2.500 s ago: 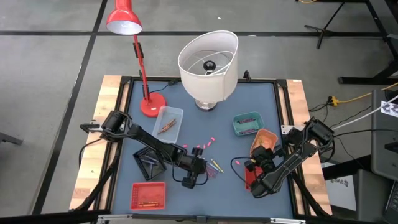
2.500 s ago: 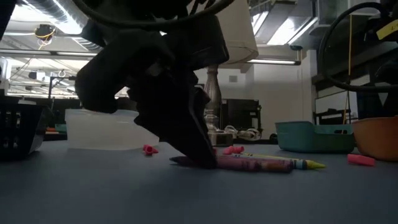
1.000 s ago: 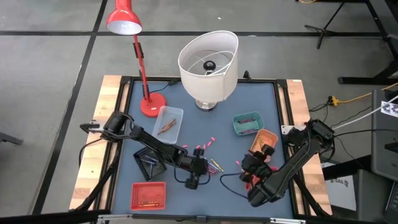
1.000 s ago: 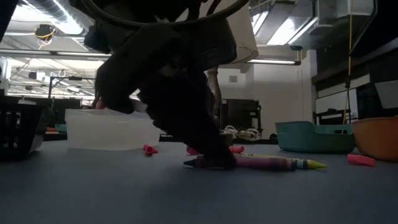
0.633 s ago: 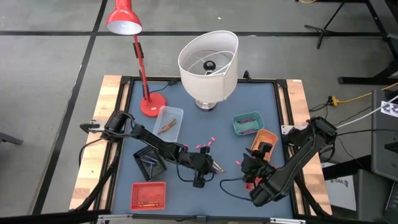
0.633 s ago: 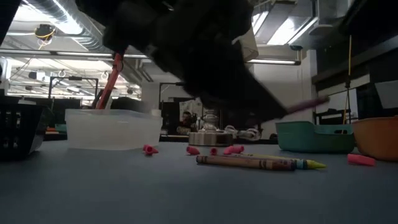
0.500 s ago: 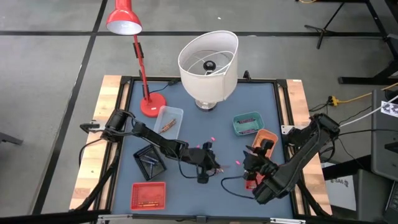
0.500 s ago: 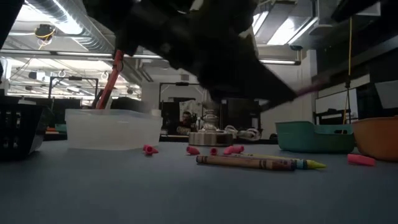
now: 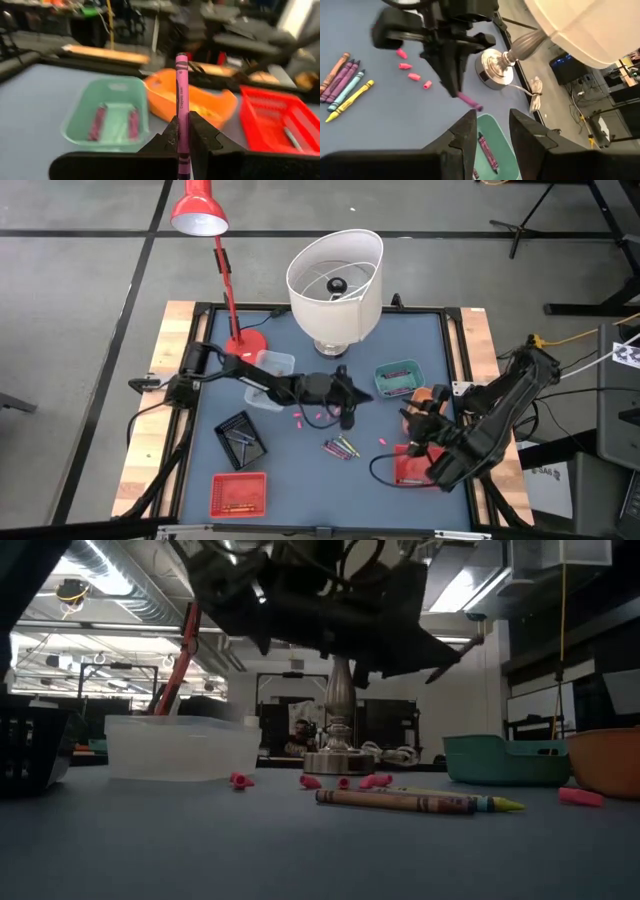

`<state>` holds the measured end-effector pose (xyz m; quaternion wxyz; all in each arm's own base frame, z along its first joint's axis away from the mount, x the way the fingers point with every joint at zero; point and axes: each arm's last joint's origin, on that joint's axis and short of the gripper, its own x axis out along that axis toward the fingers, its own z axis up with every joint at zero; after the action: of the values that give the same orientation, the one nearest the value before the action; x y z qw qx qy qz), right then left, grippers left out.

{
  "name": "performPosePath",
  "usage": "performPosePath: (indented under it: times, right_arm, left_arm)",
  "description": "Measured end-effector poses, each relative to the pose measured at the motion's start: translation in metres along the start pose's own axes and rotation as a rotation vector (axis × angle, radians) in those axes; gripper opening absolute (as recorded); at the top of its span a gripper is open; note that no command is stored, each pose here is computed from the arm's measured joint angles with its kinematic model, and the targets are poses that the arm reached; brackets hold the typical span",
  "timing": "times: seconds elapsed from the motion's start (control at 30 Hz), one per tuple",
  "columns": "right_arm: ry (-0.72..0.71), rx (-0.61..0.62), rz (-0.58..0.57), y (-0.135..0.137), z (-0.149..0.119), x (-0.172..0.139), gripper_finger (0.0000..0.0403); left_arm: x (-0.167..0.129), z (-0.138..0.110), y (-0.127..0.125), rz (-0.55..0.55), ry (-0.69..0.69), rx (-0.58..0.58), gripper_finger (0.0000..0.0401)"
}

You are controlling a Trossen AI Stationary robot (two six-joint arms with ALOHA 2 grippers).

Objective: Sort crayons
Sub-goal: Put the violet crayon into the green bin, then put the brown crayon into the transparent bin

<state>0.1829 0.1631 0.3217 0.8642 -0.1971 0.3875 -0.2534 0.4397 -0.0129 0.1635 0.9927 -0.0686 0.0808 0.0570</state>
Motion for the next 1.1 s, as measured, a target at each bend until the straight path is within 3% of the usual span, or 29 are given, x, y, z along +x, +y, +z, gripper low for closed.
performPosePath:
  times: [0.33, 0.6, 0.87, 1.1]
  right_arm:
    - [-0.052, 0.1, 0.045, -0.016, -0.025, 0.008, 0.0113]
    - [-0.052, 0.098, 0.043, -0.014, -0.036, 0.016, 0.0113]
    - [-0.066, 0.122, 0.051, -0.01, -0.037, 0.018, 0.0113]
    - [-0.082, 0.162, 0.073, -0.007, -0.034, 0.017, 0.0113]
  left_arm:
    - [0.038, 0.007, 0.03, 0.059, -0.106, -0.023, 0.0002]
    - [0.073, 0.005, 0.044, 0.084, -0.146, -0.023, 0.0005]
    - [0.088, -0.009, 0.051, 0.108, -0.127, -0.023, 0.0044]
    - [0.088, -0.02, 0.052, 0.155, -0.009, -0.012, 0.0084]
